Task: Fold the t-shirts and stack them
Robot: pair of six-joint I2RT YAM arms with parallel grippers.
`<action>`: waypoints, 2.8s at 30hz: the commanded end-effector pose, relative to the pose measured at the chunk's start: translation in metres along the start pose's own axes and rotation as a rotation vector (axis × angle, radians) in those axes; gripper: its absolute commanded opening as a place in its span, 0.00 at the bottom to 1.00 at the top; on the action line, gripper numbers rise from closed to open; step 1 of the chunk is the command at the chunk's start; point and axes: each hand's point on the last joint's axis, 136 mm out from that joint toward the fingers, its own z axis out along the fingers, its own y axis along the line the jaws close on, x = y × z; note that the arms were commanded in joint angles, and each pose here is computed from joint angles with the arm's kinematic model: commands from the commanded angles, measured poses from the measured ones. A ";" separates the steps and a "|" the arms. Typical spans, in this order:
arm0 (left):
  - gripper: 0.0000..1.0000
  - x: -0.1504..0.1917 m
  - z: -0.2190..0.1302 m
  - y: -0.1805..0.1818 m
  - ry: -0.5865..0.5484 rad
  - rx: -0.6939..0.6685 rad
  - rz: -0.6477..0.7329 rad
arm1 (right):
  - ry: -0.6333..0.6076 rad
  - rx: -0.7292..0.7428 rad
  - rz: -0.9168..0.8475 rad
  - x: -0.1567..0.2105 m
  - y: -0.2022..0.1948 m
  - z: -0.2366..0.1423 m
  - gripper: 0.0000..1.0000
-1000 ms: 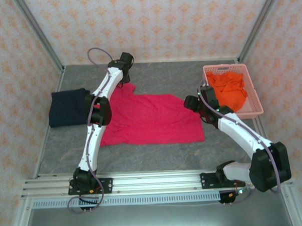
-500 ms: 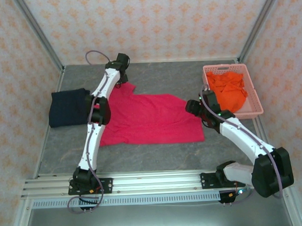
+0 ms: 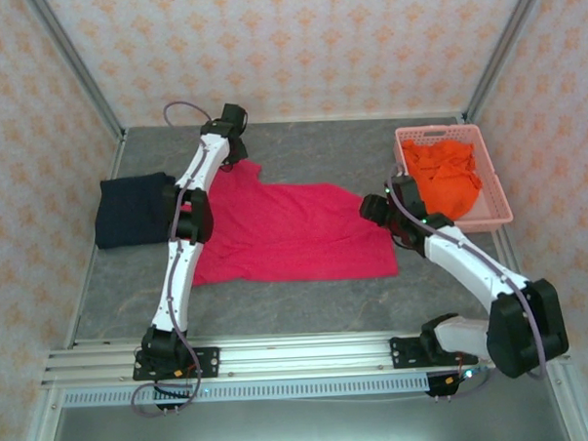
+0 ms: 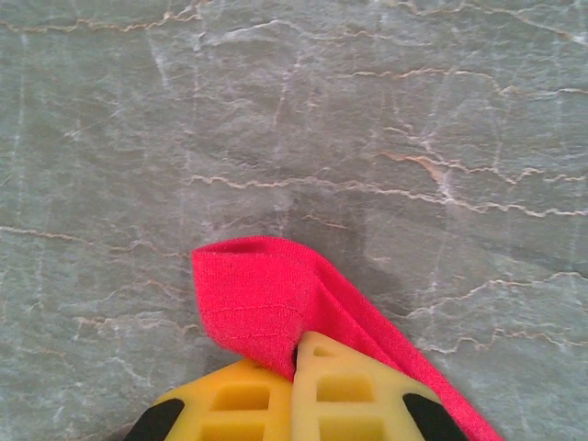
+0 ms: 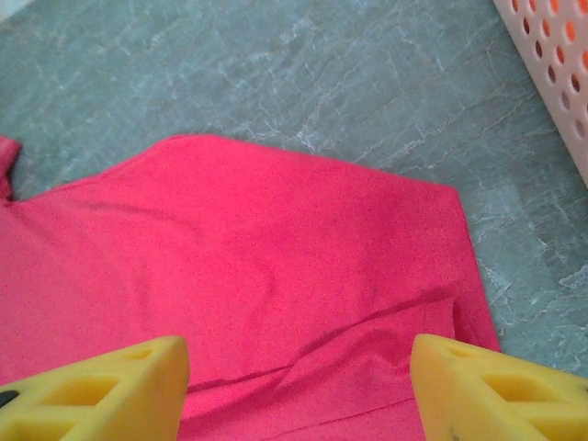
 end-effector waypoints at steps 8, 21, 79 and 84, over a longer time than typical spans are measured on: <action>0.00 -0.040 -0.136 -0.022 -0.200 0.176 0.087 | 0.077 0.087 0.079 -0.032 -0.009 0.062 0.66; 0.00 0.004 -0.198 0.033 -0.280 0.163 0.089 | 0.179 0.199 -0.008 -0.064 -0.008 0.145 0.47; 0.00 0.089 -0.205 0.109 -0.127 -0.034 -0.025 | 0.302 -0.283 -0.382 -0.019 0.084 0.118 0.00; 0.00 0.127 -0.209 0.127 -0.069 -0.040 -0.054 | 0.297 -0.259 -0.414 -0.001 0.078 0.101 0.00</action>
